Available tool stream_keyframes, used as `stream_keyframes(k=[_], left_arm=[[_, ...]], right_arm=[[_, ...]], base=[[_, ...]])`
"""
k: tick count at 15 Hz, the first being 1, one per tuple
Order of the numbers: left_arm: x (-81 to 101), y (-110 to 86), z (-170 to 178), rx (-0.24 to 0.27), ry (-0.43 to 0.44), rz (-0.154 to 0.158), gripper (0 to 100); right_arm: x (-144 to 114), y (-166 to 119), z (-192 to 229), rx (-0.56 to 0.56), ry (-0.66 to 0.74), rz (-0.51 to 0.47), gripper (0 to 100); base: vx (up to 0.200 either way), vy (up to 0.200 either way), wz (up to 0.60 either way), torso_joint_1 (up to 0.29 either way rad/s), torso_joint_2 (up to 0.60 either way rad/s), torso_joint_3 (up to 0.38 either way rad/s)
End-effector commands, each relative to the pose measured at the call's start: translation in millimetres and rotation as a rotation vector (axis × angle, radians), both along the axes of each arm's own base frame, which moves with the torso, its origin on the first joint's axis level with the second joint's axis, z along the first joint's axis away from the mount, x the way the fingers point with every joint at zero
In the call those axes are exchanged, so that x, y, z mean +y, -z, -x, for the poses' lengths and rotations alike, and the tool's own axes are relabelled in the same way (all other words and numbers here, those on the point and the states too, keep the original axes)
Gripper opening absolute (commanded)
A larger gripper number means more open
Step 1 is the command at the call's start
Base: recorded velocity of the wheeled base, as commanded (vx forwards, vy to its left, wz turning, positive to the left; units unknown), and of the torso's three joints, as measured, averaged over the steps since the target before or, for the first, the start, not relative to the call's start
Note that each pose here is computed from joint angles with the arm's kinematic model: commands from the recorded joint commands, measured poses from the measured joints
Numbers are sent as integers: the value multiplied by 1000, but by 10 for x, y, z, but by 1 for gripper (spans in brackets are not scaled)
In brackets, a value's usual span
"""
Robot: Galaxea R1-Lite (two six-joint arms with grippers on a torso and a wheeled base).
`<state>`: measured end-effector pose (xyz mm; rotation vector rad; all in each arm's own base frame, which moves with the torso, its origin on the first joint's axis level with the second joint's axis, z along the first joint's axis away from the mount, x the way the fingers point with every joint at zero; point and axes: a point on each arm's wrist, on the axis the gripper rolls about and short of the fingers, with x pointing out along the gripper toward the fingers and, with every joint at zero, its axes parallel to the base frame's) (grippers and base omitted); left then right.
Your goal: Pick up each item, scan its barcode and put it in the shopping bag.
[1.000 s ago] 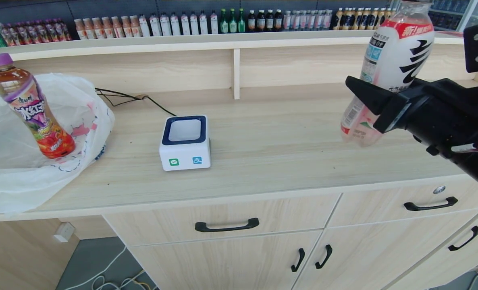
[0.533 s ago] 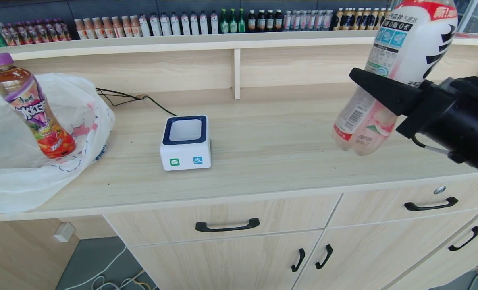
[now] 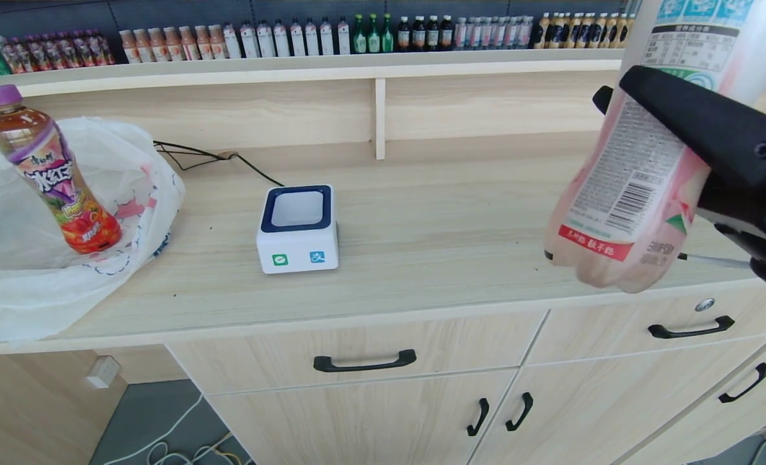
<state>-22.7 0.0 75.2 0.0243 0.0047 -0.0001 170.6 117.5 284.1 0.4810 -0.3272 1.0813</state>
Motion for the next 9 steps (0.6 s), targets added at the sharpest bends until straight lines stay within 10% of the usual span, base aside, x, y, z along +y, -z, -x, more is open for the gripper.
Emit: stream_keyframes(k=[1,9], left_arm=[[0,0,0,0,0,0,100],[0,0,0,0,0,1,100]], right_arm=[[137,126,38,39,-75,8,0],[633,232,241,39,-293,28,0]], base=[[0,0,0,0,0,0],[0,0,0,0,0,0]])
